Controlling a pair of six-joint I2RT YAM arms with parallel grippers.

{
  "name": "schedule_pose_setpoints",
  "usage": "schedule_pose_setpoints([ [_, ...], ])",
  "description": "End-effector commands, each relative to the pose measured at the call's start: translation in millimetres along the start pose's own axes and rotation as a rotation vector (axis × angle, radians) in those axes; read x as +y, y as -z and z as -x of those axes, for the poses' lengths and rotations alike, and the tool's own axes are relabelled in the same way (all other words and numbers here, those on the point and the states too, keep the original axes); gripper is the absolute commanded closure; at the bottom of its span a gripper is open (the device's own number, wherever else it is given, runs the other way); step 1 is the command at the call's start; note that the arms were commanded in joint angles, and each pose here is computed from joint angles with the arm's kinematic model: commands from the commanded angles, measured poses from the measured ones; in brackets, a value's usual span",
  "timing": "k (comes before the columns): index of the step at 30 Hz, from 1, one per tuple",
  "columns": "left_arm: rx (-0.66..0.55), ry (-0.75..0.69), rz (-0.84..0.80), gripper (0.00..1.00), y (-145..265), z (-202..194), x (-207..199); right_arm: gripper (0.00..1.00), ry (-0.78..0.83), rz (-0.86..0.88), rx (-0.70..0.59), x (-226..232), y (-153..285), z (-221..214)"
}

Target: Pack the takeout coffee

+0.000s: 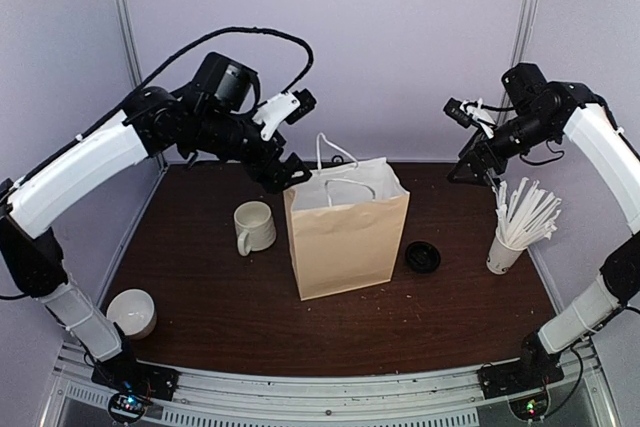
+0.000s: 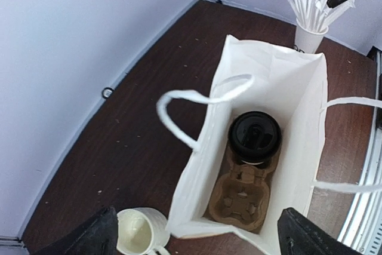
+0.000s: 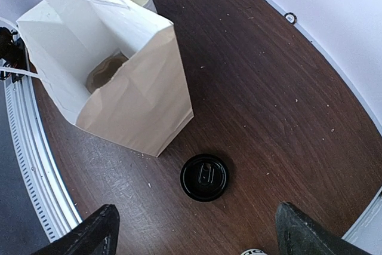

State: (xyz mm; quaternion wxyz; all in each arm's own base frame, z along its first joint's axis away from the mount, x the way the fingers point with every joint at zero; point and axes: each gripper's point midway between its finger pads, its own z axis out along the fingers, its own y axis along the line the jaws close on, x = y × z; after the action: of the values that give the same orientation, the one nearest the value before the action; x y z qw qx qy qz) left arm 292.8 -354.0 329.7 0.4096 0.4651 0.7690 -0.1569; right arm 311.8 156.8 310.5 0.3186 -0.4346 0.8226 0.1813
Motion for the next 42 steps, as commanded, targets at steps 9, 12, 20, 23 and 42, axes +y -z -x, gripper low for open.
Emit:
schedule_pose_setpoints([
  [9, -0.236, 0.216, 0.504, 0.03, 70, -31, 105, 0.10, -0.206, -0.179, -0.095, -31, 43, -36],
  [12, -0.267, 0.216, 0.519, 0.03, 78, -39, 103, 0.15, -0.242, -0.189, -0.092, -31, 50, -51],
  [20, -0.301, 0.219, 0.524, 0.03, 79, -41, 102, 0.40, -0.319, -0.287, -0.050, -36, 62, -88],
  [23, -0.296, 0.214, 0.508, 0.03, 76, -42, 100, 0.55, -0.400, -0.357, -0.050, -53, 71, -101],
  [42, -0.288, 0.203, 0.483, 0.03, 73, -42, 96, 0.59, -0.543, -0.428, 0.063, -99, 46, -138],
])
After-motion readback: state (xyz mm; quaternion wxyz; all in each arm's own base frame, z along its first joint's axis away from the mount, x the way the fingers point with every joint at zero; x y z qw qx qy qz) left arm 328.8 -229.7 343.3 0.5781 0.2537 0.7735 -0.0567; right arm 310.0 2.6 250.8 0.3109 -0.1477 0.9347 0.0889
